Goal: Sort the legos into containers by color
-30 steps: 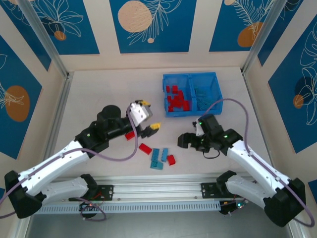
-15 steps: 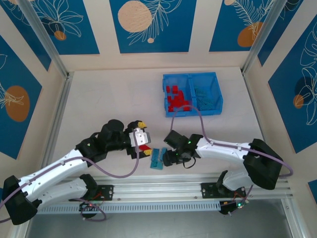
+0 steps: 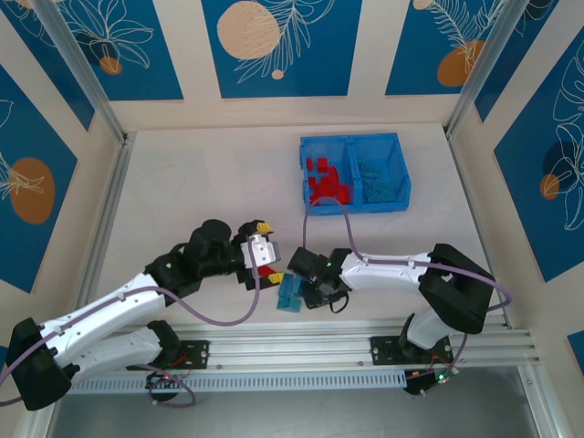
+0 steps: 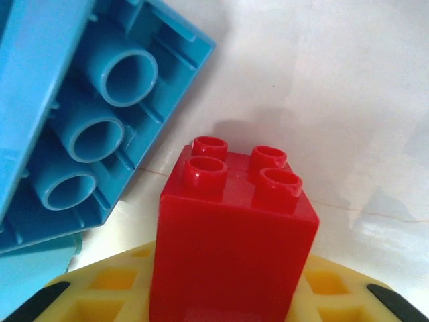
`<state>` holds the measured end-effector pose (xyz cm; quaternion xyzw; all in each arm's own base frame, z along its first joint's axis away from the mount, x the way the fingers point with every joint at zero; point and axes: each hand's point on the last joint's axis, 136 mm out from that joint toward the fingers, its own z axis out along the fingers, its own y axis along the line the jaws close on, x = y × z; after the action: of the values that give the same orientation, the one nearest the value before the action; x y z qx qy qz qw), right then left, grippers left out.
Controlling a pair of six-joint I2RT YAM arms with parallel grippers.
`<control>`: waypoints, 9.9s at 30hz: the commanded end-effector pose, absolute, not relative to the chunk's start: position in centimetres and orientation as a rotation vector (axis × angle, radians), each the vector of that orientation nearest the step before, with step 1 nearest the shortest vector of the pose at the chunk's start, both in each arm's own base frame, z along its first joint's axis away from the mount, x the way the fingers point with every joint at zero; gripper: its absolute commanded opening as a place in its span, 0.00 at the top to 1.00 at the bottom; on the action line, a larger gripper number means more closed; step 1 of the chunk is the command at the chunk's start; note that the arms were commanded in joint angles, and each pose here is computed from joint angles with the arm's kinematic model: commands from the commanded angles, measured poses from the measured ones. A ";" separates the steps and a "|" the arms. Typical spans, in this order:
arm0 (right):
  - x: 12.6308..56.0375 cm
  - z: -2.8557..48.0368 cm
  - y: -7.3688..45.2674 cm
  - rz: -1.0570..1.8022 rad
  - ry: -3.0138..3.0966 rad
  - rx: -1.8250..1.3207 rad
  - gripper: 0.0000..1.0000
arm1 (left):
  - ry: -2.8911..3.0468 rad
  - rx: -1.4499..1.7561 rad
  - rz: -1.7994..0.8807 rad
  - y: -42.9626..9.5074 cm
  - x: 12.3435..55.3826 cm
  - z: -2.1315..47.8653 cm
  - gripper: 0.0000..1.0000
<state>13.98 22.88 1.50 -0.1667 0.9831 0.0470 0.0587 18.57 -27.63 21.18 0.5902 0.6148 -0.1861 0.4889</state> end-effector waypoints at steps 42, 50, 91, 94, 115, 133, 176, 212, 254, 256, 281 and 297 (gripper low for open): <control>47.0 20.4 19.7 0.268 2.491 -0.062 0.50 | 2.031 0.824 -0.267 -21.2 23.9 22.2 0.00; 36.4 29.5 21.6 0.665 2.348 -0.231 0.48 | 2.333 0.487 -0.255 -18.4 28.0 18.2 0.00; 22.1 26.9 21.9 1.130 2.437 -0.371 0.19 | 2.706 0.333 -0.350 -19.3 31.4 5.3 0.72; 22.3 27.6 22.0 1.138 2.414 -0.367 0.19 | 2.598 0.357 -0.387 -21.0 32.2 10.3 0.74; 22.7 28.9 16.1 0.867 2.318 0.003 0.18 | 2.200 0.467 -0.557 -42.0 47.5 20.6 0.72; 21.1 27.7 15.0 0.842 2.335 0.015 0.18 | 1.919 0.566 -0.699 -42.1 44.9 34.8 0.36; 16.9 1.0 25.0 0.375 3.180 0.154 0.49 | 1.463 1.262 -0.501 -24.7 18.8 26.3 0.00; 44.1 20.3 4.4 0.132 2.387 0.327 0.72 | 1.558 1.232 -0.592 -26.0 19.1 27.3 0.00; 21.9 23.9 21.1 0.991 2.612 -0.457 0.00 | 2.854 -0.925 -0.533 -23.8 22.4 5.2 0.04; 21.6 23.5 20.8 0.968 2.629 -0.444 0.00 | 2.877 -0.940 -0.511 -24.1 22.4 4.8 0.05; 19.8 24.3 20.8 0.977 2.580 -0.482 0.04 | 2.748 -0.721 -0.471 -22.5 25.1 9.3 0.69; 21.9 27.1 15.8 0.719 2.403 -0.183 0.04 | 2.247 0.234 -0.550 -37.4 41.8 24.6 0.71</control>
<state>21.81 16.87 26.85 -0.0975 0.9085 0.2818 0.2926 39.36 -34.91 24.39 0.0184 0.9014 -0.2372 0.3618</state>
